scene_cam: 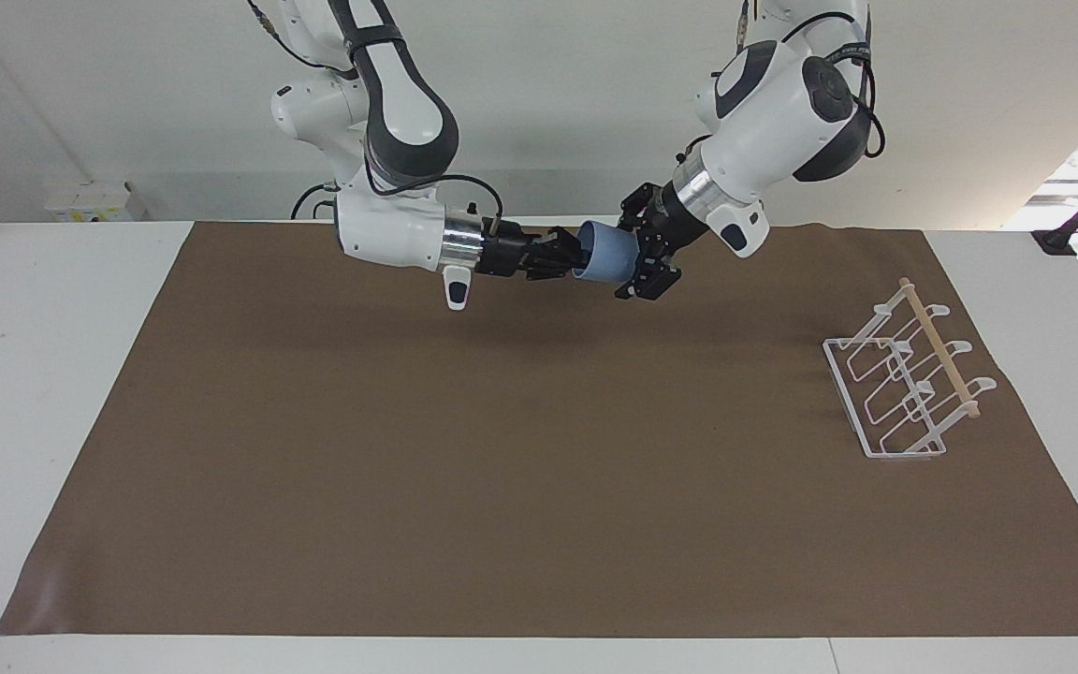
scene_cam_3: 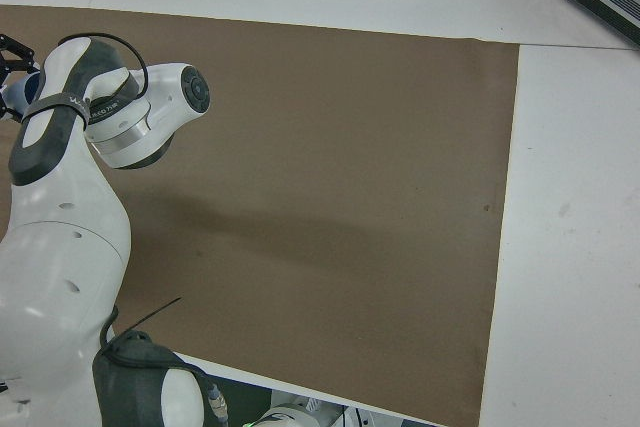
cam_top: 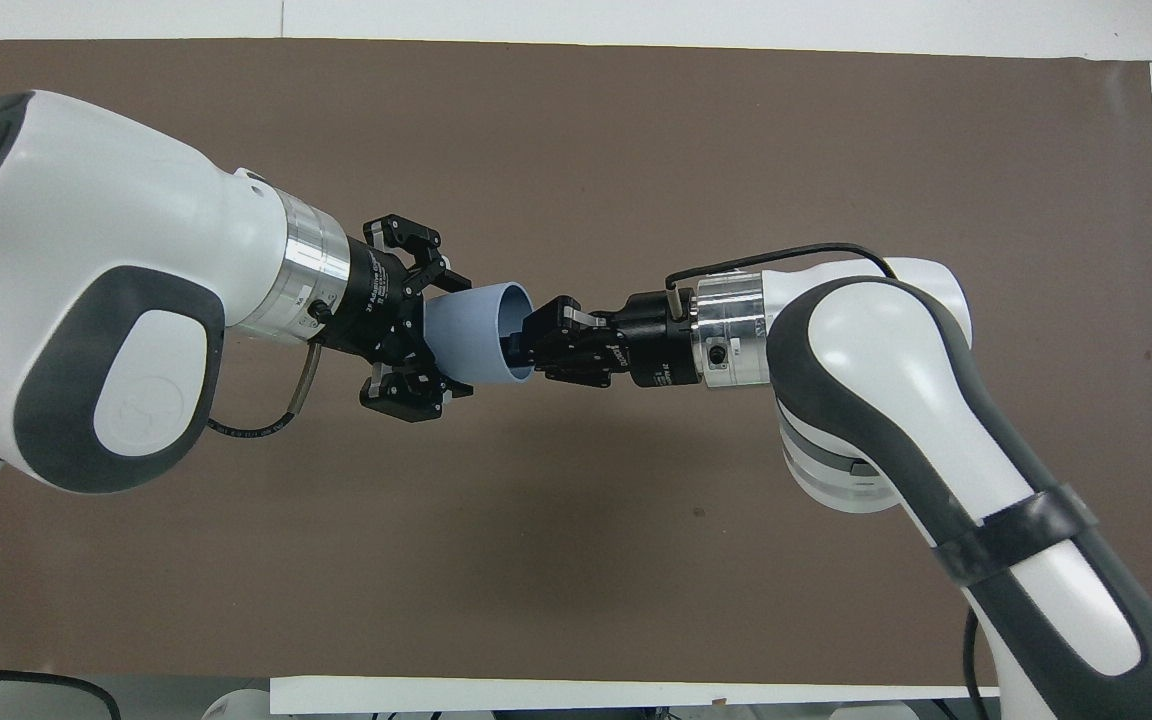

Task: Hang cup on cup holder
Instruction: 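Carry the cup with the left gripper while the right gripper withdraws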

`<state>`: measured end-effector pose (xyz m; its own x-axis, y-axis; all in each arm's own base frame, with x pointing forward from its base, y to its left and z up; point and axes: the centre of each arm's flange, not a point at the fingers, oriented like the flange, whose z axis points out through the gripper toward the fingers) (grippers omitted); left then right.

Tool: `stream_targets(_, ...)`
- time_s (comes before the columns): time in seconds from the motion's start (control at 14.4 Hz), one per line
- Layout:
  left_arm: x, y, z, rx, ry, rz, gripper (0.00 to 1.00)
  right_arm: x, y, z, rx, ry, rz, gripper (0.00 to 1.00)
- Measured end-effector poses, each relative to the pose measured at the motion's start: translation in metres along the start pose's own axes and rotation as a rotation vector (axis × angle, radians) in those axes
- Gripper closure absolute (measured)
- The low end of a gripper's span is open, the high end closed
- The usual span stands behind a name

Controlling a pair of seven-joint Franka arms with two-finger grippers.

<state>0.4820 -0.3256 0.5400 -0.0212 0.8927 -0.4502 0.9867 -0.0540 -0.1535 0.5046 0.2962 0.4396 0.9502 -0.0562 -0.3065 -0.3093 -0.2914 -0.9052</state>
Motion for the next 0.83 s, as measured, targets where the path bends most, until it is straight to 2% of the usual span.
stream_targets(0.21, -0.004, -0.002, -0.001, -0.006, 0.005, 0.006, 0.0, 0.0, -0.001, -0.001, 0.003, 0.003, 0.0, 0.96)
stream_targets(0.56, -0.049, -0.017, -0.005, -0.022, 0.001, 0.012, 0.01, -0.001, -0.003, 0.0, 0.007, -0.003, -0.003, 0.96)
stream_targets(0.63, -0.053, -0.017, -0.003, -0.03, 0.017, 0.023, 0.06, -0.002, -0.003, 0.0, 0.007, -0.006, -0.003, 0.96)
stream_targets(0.7, -0.056, -0.018, -0.001, -0.039, 0.041, 0.04, 0.06, -0.002, -0.002, 0.0, 0.005, -0.004, -0.001, 0.96)
stream_targets(0.83, -0.059, -0.019, 0.001, -0.058, 0.074, 0.059, 0.17, -0.001, 0.001, 0.0, 0.003, -0.003, 0.005, 0.96)
